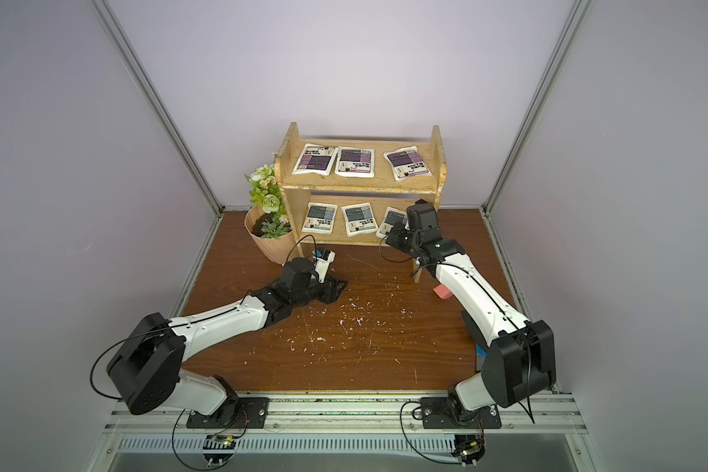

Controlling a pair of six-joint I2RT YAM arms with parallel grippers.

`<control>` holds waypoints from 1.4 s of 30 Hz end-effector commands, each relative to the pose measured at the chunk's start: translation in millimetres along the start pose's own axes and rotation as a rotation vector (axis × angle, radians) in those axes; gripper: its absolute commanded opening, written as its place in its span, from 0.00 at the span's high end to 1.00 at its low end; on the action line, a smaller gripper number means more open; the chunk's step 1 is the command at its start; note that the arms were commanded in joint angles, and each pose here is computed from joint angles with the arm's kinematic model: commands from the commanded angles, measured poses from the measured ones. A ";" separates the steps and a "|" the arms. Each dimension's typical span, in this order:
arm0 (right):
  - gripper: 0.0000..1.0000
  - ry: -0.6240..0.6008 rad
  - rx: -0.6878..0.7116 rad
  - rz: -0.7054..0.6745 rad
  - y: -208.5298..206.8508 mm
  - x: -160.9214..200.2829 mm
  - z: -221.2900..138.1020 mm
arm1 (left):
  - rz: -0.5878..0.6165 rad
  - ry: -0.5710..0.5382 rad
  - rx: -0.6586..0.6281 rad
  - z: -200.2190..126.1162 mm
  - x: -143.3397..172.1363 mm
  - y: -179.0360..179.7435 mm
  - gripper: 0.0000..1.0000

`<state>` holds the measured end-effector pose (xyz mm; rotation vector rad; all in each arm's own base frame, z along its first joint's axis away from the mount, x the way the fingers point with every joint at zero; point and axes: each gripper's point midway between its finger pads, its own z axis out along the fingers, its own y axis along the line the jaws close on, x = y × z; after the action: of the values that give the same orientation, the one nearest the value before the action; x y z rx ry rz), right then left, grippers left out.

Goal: Place the bagged coffee beans on the shelf by color
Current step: Place the bagged coffee beans on the shelf, then reset both arms

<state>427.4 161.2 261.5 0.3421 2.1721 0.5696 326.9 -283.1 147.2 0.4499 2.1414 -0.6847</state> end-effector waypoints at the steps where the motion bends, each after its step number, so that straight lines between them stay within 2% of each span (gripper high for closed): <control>1: 0.98 -0.041 0.054 -0.020 -6.2 -16.4 3.8 | 0.000 -0.012 -0.020 -5.3 -1.0 4.8 0.45; 6: 0.97 -0.059 0.080 -0.040 -3.7 -28.2 5.1 | -0.002 -0.009 -0.016 -4.4 -0.1 4.2 0.45; 12: 0.97 -0.091 0.065 -0.041 1.9 -36.9 -10.1 | -0.004 -0.013 -0.010 -5.1 -1.0 3.1 0.45; 19: 0.95 -0.175 -0.033 -0.032 23.7 -50.9 -54.8 | 0.008 -0.046 -0.056 -11.8 -10.3 9.5 0.45; 22: 0.93 -0.211 0.008 -0.040 11.4 -51.8 -78.5 | 0.025 -0.112 -0.175 -27.7 -26.3 28.3 0.45; 25: 0.93 -0.221 0.127 -0.040 -27.2 -38.2 -92.2 | 0.021 -0.211 -0.368 -58.1 -46.7 64.1 0.44; 28: 0.93 -0.185 0.204 0.016 -69.3 -11.0 -96.8 | -0.040 -0.260 -0.545 -91.6 -53.1 106.9 0.44; 31: 0.93 -0.135 0.275 0.052 -102.4 17.8 -98.5 | -0.099 -0.243 -0.671 -116.2 -42.9 139.2 0.45; 34: 0.92 -0.107 0.374 0.058 -132.4 34.9 -103.5 | -0.108 -0.199 -0.762 -129.8 -27.7 159.2 0.45; 37: 0.91 -0.107 0.461 0.057 -159.6 38.3 -104.8 | -0.160 -0.177 -0.849 -144.4 -14.6 185.0 0.45; 42: 0.90 -0.079 0.558 0.051 -198.7 33.7 -87.3 | -0.236 -0.133 -0.988 -163.9 5.8 227.8 0.45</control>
<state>319.2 -1.2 188.2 0.7006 2.2329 0.0451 352.1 -31.5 168.2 -0.2881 2.0872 0.1491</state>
